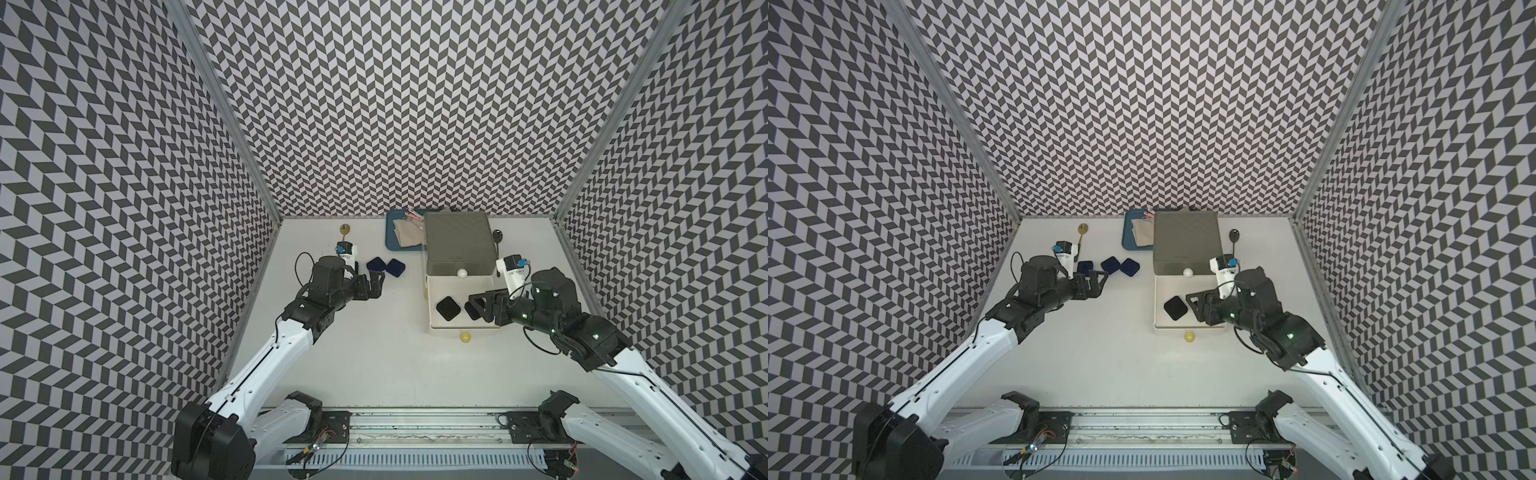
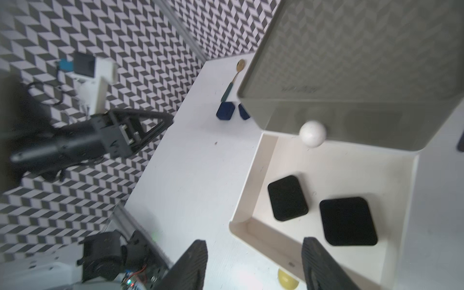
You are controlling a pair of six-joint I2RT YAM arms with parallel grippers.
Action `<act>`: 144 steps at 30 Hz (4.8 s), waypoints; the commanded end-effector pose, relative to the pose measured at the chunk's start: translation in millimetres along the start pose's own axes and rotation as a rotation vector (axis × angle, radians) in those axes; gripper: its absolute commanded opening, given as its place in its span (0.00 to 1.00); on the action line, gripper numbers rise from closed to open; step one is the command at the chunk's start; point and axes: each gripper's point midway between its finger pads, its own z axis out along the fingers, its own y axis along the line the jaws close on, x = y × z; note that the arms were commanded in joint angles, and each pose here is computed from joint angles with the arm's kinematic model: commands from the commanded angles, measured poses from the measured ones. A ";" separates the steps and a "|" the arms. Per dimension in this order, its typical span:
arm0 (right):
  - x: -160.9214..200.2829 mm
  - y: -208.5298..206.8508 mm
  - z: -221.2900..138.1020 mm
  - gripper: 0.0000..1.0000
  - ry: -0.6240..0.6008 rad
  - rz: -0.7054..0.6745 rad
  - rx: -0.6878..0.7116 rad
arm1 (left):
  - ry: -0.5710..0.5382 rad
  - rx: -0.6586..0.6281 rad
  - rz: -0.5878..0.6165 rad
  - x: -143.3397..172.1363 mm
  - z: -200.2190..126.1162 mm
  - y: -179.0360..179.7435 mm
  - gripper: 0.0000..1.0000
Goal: Place the brooch boxes into the drawer by color
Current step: Close the drawer in the storage box.
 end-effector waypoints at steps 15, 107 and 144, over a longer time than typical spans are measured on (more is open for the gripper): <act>122.4 -17.5 35.4 0.55 0.248 0.125 0.082 | 0.007 0.023 -0.025 -6.9 0.6 9.0 1.00; 37.7 -48.9 82.9 0.11 0.036 0.045 0.257 | 0.003 0.028 -0.042 12.7 -17.7 25.1 1.00; 63.2 -66.5 91.6 0.42 0.068 0.033 0.286 | 0.002 0.026 -0.046 13.3 -18.4 28.5 1.00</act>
